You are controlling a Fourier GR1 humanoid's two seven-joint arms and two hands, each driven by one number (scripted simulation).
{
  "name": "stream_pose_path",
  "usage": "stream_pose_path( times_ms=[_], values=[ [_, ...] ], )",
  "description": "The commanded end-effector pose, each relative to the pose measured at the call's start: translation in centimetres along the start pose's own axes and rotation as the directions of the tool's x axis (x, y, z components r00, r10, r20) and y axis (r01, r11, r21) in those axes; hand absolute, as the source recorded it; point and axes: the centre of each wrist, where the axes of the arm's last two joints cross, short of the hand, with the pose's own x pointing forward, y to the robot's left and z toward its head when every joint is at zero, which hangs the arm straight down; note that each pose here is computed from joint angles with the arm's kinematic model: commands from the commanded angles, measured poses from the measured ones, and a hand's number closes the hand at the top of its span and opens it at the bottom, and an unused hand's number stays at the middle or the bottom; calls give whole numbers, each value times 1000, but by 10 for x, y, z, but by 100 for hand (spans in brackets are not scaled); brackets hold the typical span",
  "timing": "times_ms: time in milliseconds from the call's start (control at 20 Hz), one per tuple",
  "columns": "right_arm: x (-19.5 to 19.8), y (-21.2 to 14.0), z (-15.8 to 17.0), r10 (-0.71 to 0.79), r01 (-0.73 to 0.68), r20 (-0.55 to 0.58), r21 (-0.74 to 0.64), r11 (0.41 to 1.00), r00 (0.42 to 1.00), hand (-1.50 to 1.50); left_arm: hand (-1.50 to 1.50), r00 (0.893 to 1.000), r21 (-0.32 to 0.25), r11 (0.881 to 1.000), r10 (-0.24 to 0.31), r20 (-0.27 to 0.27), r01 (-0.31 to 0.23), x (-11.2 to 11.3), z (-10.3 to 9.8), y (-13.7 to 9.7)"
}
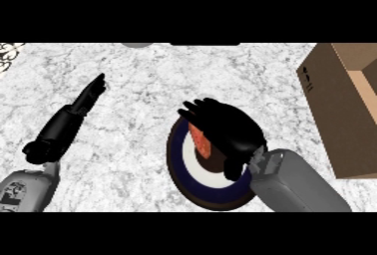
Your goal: Pick the sweet potato from the plate and place it in the cardboard box
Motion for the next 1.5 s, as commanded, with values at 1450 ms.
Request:
stream_pose_path(
  times_ms=[1450],
  values=[
    [-46,69,-53,17,-15,-29,71,997,999,-150,0,1000,7,1000,11,10,-11,0,-1,-9]
  ],
)
